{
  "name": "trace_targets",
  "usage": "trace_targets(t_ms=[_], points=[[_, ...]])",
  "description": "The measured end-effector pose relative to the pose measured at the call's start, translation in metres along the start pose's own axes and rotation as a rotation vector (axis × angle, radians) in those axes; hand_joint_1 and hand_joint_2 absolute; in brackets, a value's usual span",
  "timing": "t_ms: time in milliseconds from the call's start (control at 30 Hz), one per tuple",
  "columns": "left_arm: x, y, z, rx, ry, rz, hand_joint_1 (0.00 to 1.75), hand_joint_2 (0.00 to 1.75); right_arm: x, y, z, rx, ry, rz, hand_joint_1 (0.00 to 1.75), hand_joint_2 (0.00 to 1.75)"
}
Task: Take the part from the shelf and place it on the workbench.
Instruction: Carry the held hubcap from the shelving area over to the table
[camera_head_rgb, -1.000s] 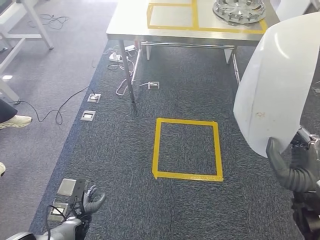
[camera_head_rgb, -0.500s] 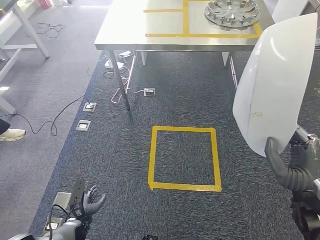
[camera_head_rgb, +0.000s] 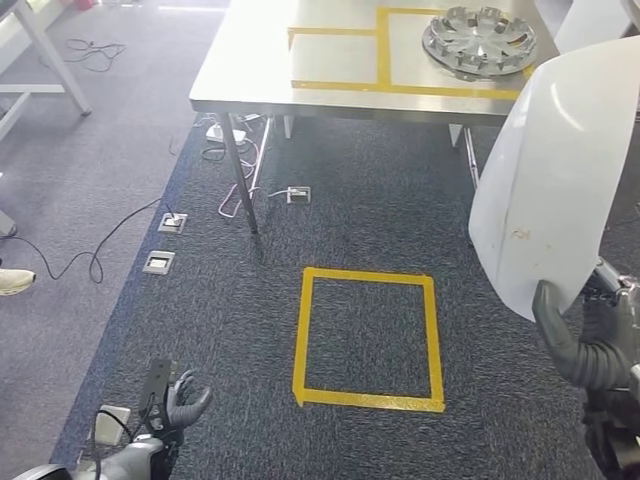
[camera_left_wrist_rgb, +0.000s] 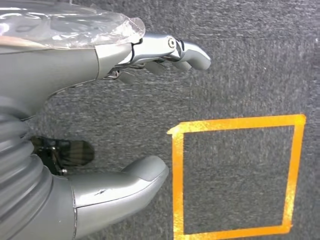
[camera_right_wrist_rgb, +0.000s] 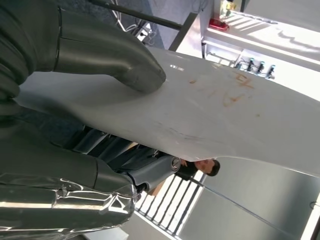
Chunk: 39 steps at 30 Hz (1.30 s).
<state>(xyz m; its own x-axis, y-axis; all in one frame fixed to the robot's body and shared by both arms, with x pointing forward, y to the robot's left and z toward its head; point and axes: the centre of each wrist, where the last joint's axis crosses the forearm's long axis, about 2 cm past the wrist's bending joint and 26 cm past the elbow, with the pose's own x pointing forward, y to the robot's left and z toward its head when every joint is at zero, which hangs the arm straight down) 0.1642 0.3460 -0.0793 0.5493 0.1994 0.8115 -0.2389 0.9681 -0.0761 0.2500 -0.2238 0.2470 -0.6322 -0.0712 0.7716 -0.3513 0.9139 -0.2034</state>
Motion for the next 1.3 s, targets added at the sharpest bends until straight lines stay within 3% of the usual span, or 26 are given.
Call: trace_targets(t_ms=[1300], points=[[0.008, -0.010, -0.006, -0.022, -0.005, -0.004, 0.00, 1.75, -0.001, -0.005, -0.003, -0.022, -0.011, 0.013, 1.75, 1.75]])
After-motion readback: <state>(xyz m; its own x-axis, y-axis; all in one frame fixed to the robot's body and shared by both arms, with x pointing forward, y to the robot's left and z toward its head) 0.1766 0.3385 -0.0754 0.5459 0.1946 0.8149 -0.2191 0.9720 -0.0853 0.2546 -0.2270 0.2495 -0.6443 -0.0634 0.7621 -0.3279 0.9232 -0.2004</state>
